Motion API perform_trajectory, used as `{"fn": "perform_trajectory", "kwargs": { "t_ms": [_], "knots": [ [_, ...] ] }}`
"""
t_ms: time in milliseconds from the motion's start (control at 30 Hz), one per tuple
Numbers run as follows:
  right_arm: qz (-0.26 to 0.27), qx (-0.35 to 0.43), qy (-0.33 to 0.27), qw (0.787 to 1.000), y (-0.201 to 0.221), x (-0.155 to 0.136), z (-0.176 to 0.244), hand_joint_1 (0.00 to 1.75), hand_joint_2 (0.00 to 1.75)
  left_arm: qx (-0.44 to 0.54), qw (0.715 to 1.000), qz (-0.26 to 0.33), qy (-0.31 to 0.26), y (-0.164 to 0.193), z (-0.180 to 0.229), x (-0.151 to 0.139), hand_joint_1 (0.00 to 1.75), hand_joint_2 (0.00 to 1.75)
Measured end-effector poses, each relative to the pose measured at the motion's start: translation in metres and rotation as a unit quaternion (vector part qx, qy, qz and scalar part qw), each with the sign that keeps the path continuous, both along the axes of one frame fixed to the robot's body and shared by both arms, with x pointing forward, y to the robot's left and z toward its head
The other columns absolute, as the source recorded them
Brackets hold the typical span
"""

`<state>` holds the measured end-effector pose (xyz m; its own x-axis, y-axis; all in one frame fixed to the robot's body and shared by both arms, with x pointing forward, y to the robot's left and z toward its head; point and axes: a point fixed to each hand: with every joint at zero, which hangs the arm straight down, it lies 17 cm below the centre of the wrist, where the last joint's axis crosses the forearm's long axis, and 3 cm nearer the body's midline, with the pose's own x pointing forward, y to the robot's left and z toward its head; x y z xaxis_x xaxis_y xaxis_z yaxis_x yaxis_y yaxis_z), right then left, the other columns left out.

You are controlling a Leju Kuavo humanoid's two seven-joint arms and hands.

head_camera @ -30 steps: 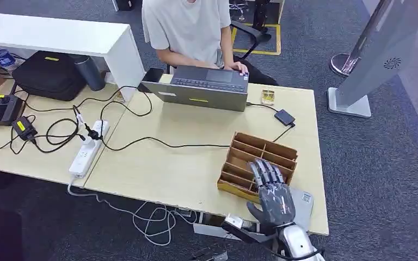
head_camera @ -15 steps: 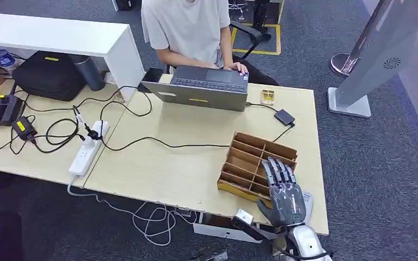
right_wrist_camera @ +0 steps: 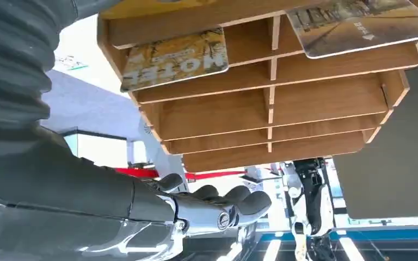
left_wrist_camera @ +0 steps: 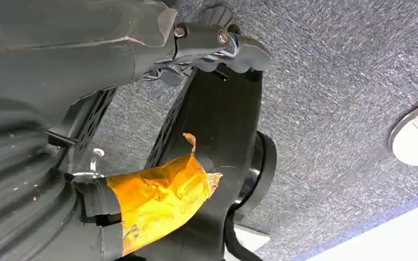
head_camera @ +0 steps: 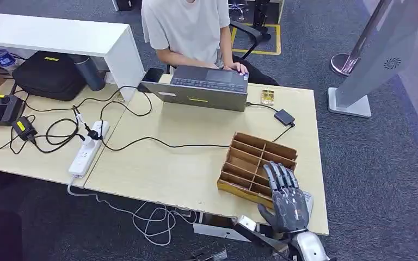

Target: Pass the card to the sensor for recognition and then transmit it.

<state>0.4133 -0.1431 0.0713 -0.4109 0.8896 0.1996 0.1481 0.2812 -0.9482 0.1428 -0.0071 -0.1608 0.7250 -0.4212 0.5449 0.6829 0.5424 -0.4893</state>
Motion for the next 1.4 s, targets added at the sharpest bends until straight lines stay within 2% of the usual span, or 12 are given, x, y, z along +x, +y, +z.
{"fn": "perform_trajectory", "kwargs": {
  "t_ms": [533,1400],
  "knots": [
    [0.002,0.010,0.013,1.000,-0.002,-0.012,-0.005,0.00,1.75,-0.003,1.000,0.005,-0.005,0.000,0.001,0.002,0.00,1.75],
    [0.017,0.005,0.042,0.999,0.003,-0.014,-0.025,0.00,1.75,-0.006,1.000,0.006,-0.005,-0.001,0.002,0.003,0.00,1.75]
  ]
}}
